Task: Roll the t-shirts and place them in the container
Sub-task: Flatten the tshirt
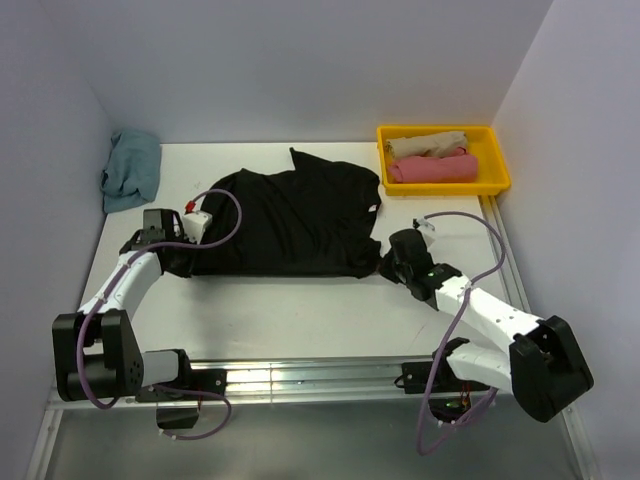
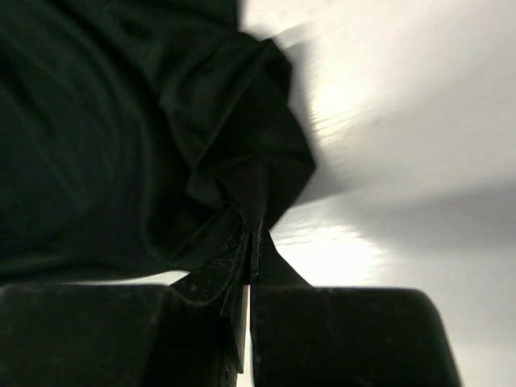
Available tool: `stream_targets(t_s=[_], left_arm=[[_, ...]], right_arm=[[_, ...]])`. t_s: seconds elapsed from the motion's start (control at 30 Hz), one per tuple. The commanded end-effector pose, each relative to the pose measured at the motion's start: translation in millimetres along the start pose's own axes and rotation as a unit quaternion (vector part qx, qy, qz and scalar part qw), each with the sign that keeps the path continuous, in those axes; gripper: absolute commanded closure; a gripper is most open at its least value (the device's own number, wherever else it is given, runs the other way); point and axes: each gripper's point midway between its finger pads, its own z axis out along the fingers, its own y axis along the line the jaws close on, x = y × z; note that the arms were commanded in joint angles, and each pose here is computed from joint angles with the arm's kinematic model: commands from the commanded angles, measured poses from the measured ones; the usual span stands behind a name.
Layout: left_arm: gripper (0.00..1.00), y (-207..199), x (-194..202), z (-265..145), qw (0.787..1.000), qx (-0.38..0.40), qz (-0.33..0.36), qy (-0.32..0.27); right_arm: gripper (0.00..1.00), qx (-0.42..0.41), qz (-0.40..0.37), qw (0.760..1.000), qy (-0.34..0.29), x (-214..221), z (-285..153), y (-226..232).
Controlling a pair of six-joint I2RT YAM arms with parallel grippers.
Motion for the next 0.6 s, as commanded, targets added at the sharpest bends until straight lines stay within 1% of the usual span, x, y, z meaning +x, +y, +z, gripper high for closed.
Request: stream_targets(t_s=[0.0, 0.03, 0.1, 0.17, 0.2, 0.23, 0.3, 0.33, 0.43, 0.47, 0.5, 0.53, 0.57], left_arm=[[0.75, -2.3, -5.6, -4.1, 1.000, 0.017, 0.017, -0.013], [0.70, -3.7, -5.3, -4.5, 1.000, 0.020, 0.016, -0.013], [0.56, -6.0, -7.8, -9.1, 0.999, 0.026, 0.017, -0.018], [0.47, -5.4, -11.5, -13.2, 0.999, 0.024, 0.017, -0.024], [0.41, -7.4, -13.7, -16.9, 0.999, 0.030, 0.016, -0.025], [0.40, -8.2, -15.4, -18.7, 0.999, 0.033, 0.016, -0.028], [0.40, -14.7, -23.3, -22.2, 0.998, 0.056, 0.016, -0.038], [0.40, -17.4, -23.4, -23.3, 0.997, 0.064, 0.016, -0.036], [0.41, -21.9, -31.7, -25.5, 0.995, 0.089, 0.021, -0.036], [0.40, -26.1, -36.4, -29.1, 0.993, 0.105, 0.024, -0.040], [0.40, -24.0, -41.0, -30.2, 0.993, 0.103, 0.029, -0.044], [0.38, -34.5, -38.0, -35.5, 0.990, 0.132, 0.030, -0.037], [0.36, -36.1, -42.4, -39.0, 0.988, 0.145, 0.038, -0.037]], right_arm=[[1.00, -0.019, 0.044, 0.999, -0.025, -0.5, -4.3, 18.4], [1.00, -0.018, 0.045, 0.999, -0.022, 4.0, -4.3, 16.8], [1.00, -0.025, 0.051, 0.998, -0.013, 15.5, -5.6, 16.2], [1.00, -0.021, 0.051, 0.998, -0.011, 21.5, -7.9, 13.2], [0.96, -0.021, 0.053, 0.998, -0.009, 24.0, -9.8, 11.8], [0.89, -0.015, 0.049, 0.999, -0.005, 27.5, -11.2, 8.0], [0.82, -0.013, 0.050, 0.999, -0.014, 25.4, -16.1, 5.3], [0.74, -0.008, 0.047, 0.999, -0.013, 27.4, -18.0, 1.1], [0.69, -0.010, 0.047, 0.999, -0.020, 26.5, -24.3, -2.8], [0.63, -0.010, 0.045, 0.999, -0.019, 28.6, -27.2, -5.0], [0.63, -0.010, 0.042, 0.999, -0.017, 30.3, -28.3, -6.0], [0.63, -0.011, 0.040, 0.999, -0.017, 31.1, -29.2, -6.8], [0.63, -0.008, 0.038, 0.999, -0.015, 34.0, -30.2, -10.1]])
